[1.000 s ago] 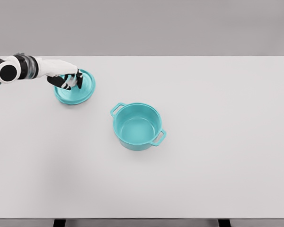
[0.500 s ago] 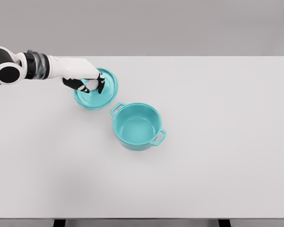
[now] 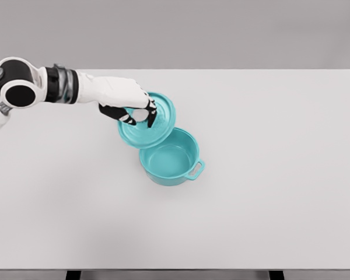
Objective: Cover the pot with left arm
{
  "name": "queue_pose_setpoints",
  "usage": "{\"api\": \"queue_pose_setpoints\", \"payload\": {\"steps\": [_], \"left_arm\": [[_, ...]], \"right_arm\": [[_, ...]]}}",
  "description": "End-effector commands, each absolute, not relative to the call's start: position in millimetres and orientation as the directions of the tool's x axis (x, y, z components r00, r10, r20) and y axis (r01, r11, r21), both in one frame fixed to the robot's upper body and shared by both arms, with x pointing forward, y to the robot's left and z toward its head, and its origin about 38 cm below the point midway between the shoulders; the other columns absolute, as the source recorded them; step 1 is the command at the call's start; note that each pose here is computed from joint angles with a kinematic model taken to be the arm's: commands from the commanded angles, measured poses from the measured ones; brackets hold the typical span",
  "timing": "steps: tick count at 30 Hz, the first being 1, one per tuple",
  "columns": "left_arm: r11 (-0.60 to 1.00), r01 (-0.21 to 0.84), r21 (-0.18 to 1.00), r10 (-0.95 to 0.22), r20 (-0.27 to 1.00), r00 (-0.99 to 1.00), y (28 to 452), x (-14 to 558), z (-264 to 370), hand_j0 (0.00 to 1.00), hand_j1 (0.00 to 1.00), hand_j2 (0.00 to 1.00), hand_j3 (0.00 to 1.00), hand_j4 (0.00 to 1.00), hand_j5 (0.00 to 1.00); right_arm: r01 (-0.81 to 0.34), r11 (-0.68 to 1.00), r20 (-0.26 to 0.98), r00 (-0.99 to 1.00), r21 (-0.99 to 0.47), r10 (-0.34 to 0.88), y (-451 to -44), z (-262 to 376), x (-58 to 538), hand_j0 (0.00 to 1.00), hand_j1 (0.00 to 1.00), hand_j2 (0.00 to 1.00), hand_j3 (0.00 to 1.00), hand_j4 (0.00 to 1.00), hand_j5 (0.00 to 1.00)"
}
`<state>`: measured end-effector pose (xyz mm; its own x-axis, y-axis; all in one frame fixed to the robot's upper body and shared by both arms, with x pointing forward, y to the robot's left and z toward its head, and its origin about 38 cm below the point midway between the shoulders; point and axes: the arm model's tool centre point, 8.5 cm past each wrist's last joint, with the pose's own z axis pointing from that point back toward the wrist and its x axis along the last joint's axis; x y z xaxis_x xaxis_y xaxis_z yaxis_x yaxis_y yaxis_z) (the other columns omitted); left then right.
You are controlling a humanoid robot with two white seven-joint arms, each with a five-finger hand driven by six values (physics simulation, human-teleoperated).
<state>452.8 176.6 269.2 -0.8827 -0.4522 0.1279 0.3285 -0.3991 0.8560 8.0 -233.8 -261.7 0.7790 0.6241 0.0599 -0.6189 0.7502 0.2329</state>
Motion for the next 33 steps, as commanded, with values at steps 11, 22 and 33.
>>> {"api": "queue_pose_setpoints", "payload": {"steps": [11,22,33], "left_arm": [[-0.430,0.362,0.827,-0.396,0.187,-0.899,158,435,246,0.48,0.48,0.48,0.48,0.48,0.48],[-0.438,0.355,0.826,-0.360,0.200,-0.911,140,430,242,0.50,0.50,0.50,0.50,0.50,0.50],[-0.443,0.351,0.825,-0.352,0.200,-0.914,136,429,241,0.60,0.60,0.60,0.60,0.60,0.60]], "right_arm": [[-0.619,0.750,0.060,0.779,0.234,0.624,-234,-262,8,1.00,1.00,1.00,1.00,1.00,1.00],[-0.619,0.750,0.060,0.779,0.234,0.624,-234,-262,8,1.00,1.00,1.00,1.00,1.00,1.00],[-0.619,0.750,0.060,0.779,0.234,0.624,-234,-262,8,1.00,1.00,1.00,1.00,1.00,1.00]]}}
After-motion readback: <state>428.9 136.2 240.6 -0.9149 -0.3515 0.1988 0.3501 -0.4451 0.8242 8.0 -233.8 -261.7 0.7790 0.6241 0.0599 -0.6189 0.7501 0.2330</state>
